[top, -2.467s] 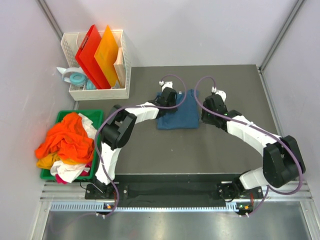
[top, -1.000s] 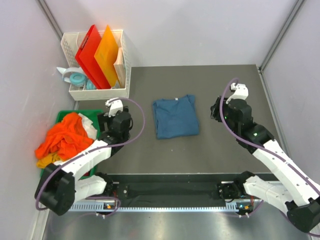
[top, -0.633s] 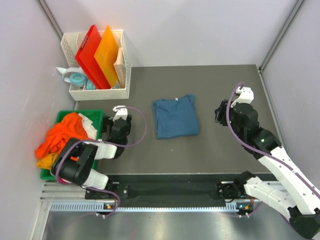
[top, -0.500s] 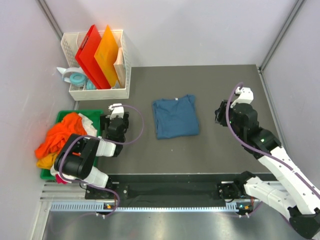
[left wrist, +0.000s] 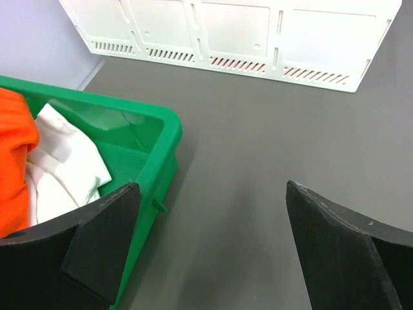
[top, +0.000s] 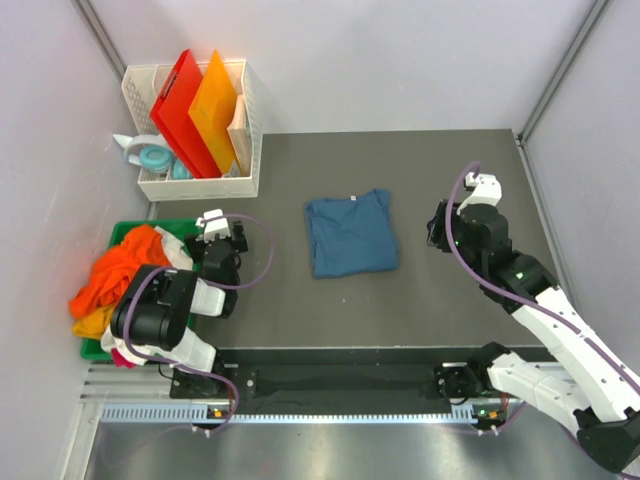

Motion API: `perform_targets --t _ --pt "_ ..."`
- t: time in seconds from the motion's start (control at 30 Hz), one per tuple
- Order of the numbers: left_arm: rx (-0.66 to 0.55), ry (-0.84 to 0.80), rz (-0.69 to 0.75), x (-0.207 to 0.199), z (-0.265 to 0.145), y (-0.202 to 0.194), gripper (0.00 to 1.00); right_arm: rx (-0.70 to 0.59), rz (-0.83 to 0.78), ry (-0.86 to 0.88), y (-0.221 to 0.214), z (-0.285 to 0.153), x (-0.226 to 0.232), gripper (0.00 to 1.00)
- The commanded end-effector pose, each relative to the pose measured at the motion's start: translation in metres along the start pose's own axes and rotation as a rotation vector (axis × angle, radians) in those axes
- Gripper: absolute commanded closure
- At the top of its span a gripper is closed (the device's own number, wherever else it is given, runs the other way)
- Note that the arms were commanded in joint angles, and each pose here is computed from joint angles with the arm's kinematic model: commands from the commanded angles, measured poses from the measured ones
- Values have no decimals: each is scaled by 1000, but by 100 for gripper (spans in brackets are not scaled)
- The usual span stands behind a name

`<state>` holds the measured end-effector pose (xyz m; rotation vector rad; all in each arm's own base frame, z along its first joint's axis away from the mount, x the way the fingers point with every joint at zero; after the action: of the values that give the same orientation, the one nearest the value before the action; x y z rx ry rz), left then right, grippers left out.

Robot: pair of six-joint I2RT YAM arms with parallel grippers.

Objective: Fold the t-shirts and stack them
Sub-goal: Put the neatly folded tshirt into the corner of the board with the right arm

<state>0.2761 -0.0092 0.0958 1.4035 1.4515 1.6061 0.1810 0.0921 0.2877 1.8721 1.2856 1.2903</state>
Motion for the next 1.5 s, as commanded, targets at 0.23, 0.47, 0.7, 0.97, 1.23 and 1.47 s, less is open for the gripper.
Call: perform_targets --t 0.23,0.47,0.7,0.97,1.23,1.47 --pt "-82 3 -72 1 2 13 1 -49 49 23 12 -4 10 47" --pt "-124 -143 -51 -1 -1 5 1 -62 65 24 8 -4 6 47" --pt "-141 -189 -23 -5 3 8 1 -51 62 22 6 -5 5 47" --pt "-87 -178 -48 -3 11 5 1 -36 82 45 -1 1 6 47" --pt "-92 -176 -49 -3 11 6 1 -81 70 -13 1 20 10 47" --pt "-91 -177 -48 -3 11 6 1 -82 101 -136 -10 45 11 48"
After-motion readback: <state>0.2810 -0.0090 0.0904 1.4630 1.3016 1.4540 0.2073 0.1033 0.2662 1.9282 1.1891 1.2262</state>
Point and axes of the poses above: each gripper's point midway between its finger pads, its own z axis out along the fingers, its own x axis along the line the jaws close on, y = z × x, the point moved 10 cm from there along -z, back along the fingers, and after that the axes turned 15 degrees about z, right-handed, at the moved point
